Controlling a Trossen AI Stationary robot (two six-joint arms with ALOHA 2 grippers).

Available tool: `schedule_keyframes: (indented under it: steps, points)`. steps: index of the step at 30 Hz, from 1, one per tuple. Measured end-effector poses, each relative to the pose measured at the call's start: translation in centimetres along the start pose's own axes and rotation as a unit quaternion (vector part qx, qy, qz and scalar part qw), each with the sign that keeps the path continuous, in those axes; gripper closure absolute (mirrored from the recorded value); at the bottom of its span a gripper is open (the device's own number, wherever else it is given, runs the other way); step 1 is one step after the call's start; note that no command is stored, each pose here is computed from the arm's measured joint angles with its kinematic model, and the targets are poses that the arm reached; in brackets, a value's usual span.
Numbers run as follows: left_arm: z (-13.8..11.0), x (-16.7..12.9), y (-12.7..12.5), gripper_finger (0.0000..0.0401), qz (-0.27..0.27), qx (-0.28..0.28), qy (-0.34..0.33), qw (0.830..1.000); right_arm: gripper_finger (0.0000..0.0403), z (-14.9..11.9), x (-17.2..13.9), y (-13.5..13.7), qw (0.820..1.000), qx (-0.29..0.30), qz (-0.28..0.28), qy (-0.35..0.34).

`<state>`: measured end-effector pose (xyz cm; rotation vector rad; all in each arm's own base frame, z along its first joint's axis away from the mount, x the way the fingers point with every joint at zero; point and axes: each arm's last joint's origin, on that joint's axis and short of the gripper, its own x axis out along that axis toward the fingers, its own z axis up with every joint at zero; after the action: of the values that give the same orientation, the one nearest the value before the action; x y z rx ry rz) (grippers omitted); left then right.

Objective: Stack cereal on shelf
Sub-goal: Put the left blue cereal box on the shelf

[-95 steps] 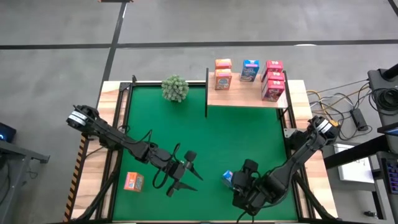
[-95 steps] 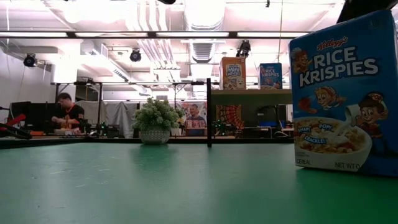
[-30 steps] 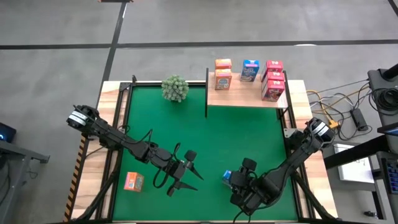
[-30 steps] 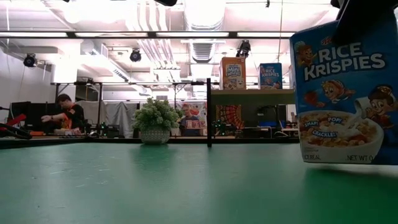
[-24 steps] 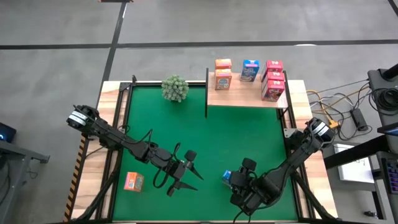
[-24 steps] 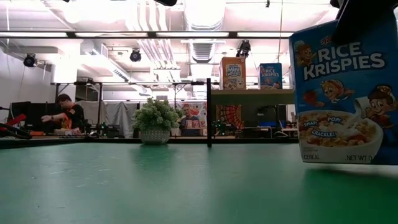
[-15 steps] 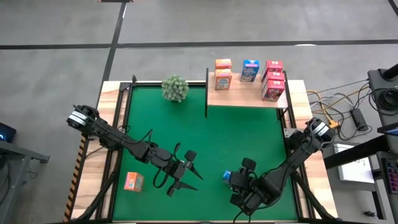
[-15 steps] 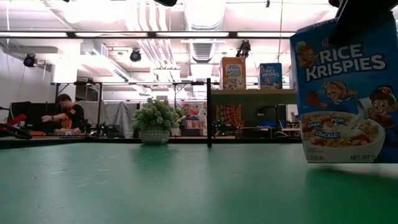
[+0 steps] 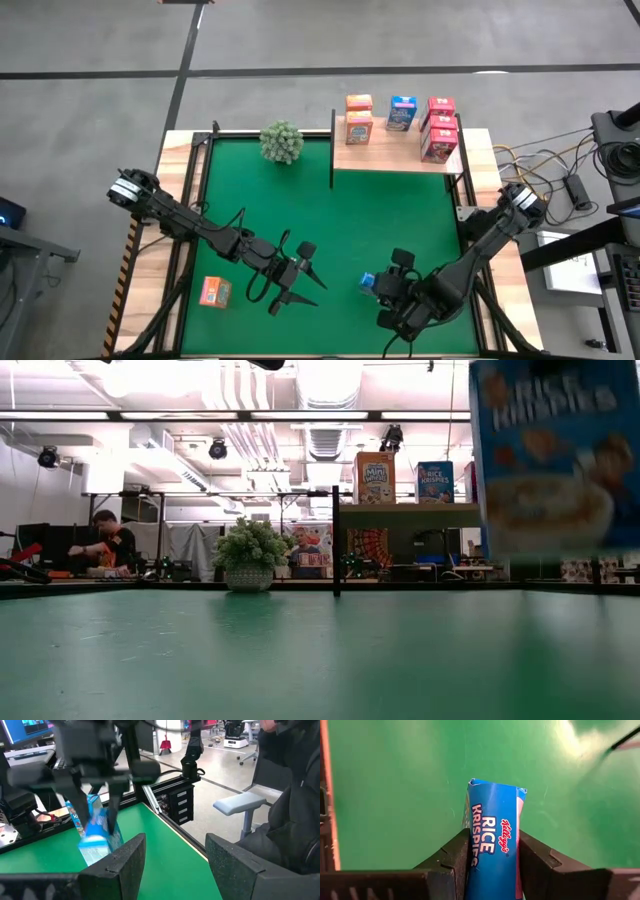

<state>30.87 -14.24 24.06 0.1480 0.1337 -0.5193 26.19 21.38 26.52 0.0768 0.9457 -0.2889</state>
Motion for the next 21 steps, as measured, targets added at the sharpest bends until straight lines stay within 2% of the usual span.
schedule_keyframes:
  steps: [5,12,17,21]
  points:
    - [0.0,0.0,0.0,0.0211,0.0,0.008,0.0,1.0,0.028,1.9,-2.7,-2.4,0.999,-0.012,0.023,-0.031]
    - [0.0,0.0,0.1,0.0211,0.001,0.017,0.001,1.0,0.028,4.7,-6.3,-7.8,0.995,-0.034,0.034,-0.086]
    - [0.0,0.0,0.2,0.0211,0.003,0.038,0.001,0.999,0.028,6.2,-8.8,-12.7,0.991,-0.034,0.018,-0.129]
    - [0.0,-0.1,0.7,0.0211,0.01,0.05,0.001,0.999,0.028,7.0,-10.2,-16.8,0.987,-0.019,-0.015,-0.156]
